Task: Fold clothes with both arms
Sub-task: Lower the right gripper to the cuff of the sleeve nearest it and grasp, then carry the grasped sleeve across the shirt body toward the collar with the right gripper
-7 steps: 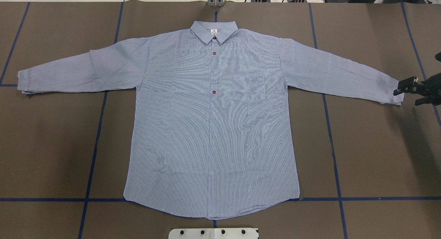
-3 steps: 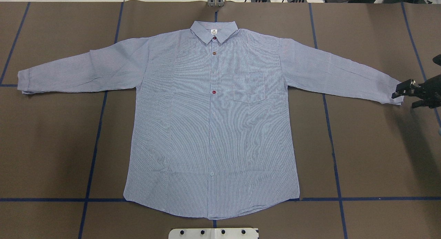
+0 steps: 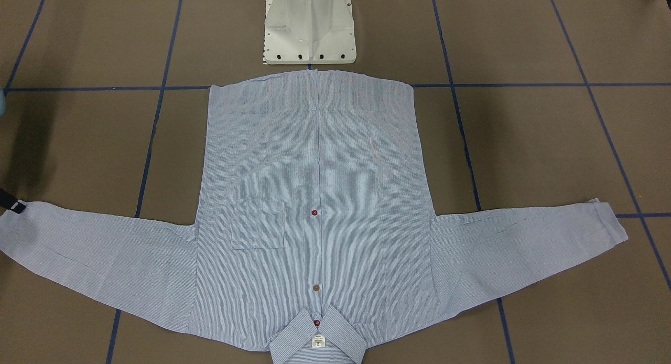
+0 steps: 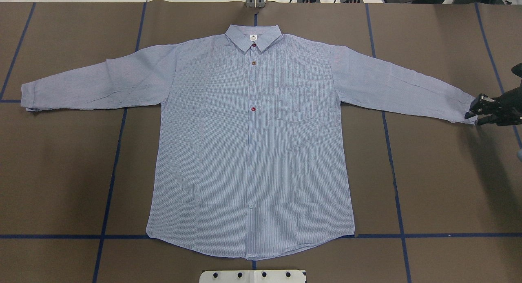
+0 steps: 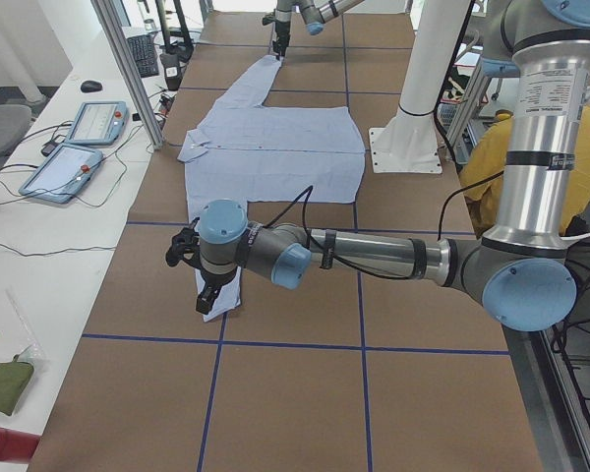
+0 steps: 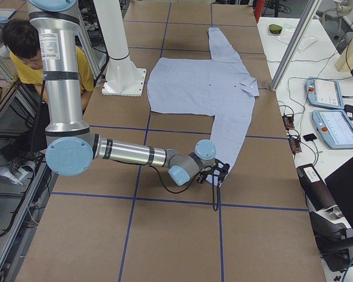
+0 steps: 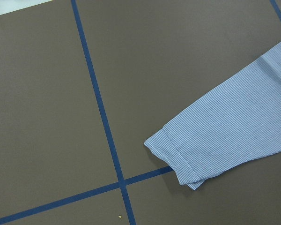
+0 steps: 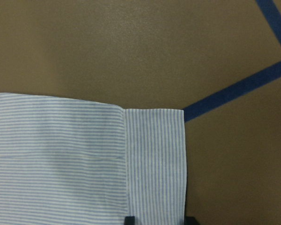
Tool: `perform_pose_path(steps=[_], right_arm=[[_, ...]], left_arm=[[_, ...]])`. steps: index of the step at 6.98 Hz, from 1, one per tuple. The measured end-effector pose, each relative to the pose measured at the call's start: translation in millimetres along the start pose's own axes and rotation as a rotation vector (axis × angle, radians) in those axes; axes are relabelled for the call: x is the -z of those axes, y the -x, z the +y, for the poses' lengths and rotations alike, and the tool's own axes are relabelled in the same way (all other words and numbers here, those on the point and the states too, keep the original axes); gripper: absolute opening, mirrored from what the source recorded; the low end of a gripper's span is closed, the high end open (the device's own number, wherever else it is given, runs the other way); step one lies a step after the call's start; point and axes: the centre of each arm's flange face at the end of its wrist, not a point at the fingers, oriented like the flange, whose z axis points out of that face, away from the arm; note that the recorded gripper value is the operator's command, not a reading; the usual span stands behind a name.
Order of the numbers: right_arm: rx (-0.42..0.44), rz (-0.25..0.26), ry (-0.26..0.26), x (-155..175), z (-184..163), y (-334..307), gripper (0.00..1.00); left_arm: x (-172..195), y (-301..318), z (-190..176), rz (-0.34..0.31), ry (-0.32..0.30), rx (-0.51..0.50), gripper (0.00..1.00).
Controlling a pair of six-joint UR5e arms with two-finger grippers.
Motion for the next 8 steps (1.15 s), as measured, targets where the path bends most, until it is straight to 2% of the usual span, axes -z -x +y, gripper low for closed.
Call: perform_pose_path(steps=[2,4,5,7,8], right_arm=[[-0.002,-0.016,0.009,3.5,0.9,8.9,0.00],[0.026,-0.069,0.023,21.2,3.5,36.8,0.00],[0.051,-0.106,0.013,37.5,6.2,61.1,0.00],[0.080,-0.172,-0.008,69.2,6.5,143.6,0.00],[0.095,-0.188,-0.003,76.4,8.7,200.0,0.00]], left_arm=[[-0.3,0.3,0.2,0.000,0.001,0.003,0.99],[-0.3,0.3,0.2,0.000,0.001,0.004,0.99],[-0.2,0.3,0.2,0.000,0.001,0.004,0.99],[-0.1,0.1,0.1,0.000,0.001,0.005,0.99],[-0.3,0.3,0.2,0.000,0.001,0.006,0.99]])
